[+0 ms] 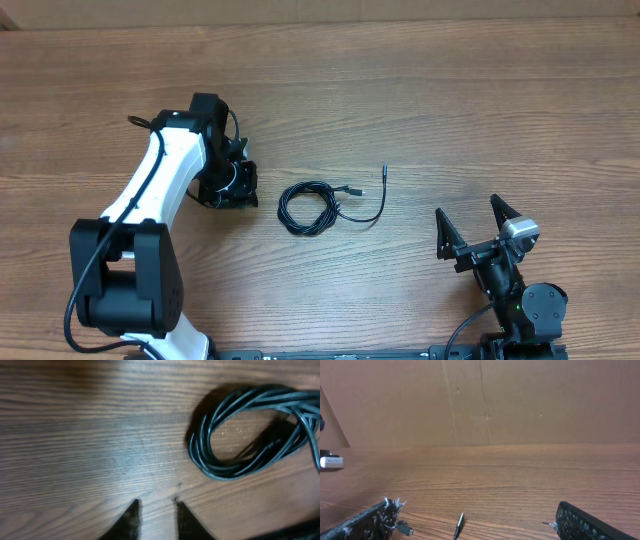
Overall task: Untangle cables
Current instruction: 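Move the left gripper forward over the coiled black cable, then lower the left gripper and pinch the cable coil's left side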
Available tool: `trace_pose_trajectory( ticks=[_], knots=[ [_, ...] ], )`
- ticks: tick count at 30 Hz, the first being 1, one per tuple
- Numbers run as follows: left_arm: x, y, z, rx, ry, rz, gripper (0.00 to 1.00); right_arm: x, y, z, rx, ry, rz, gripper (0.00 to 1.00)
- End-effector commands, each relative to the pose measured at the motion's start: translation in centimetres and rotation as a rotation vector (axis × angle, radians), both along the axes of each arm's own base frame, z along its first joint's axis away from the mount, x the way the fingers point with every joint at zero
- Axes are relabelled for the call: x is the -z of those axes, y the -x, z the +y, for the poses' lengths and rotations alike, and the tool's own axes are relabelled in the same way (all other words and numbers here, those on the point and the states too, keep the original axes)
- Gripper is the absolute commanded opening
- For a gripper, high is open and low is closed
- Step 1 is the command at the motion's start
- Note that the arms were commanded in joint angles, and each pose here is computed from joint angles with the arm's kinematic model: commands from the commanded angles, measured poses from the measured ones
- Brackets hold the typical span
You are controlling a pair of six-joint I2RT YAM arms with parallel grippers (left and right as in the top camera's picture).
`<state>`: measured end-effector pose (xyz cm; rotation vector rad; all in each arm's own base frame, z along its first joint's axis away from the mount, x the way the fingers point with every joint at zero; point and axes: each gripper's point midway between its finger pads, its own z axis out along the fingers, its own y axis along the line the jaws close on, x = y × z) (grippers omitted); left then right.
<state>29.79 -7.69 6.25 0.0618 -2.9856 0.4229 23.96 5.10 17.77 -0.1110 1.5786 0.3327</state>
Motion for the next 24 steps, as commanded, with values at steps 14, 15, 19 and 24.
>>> trace_pose_trajectory(
  ticks=[14,15,19,24],
  knots=[
    [-0.2,0.3,-1.7,-0.015,0.110,0.045,0.04,0.2,0.0,0.1,-0.006,-0.004,-0.001,1.00],
    [-0.2,0.3,-1.8,-0.014,0.111,0.046,0.04,0.2,0.0,0.1,-0.006,-0.004,-0.001,1.00],
    [0.2,0.6,-2.1,-0.007,0.110,0.047,0.04,0.2,0.0,0.1,-0.006,-0.003,-0.001,1.00],
    [1.5,1.1,-2.8,-0.008,0.068,0.052,0.13,0.2,0.0,0.1,-0.006,-0.003,-0.002,1.00]
  ],
)
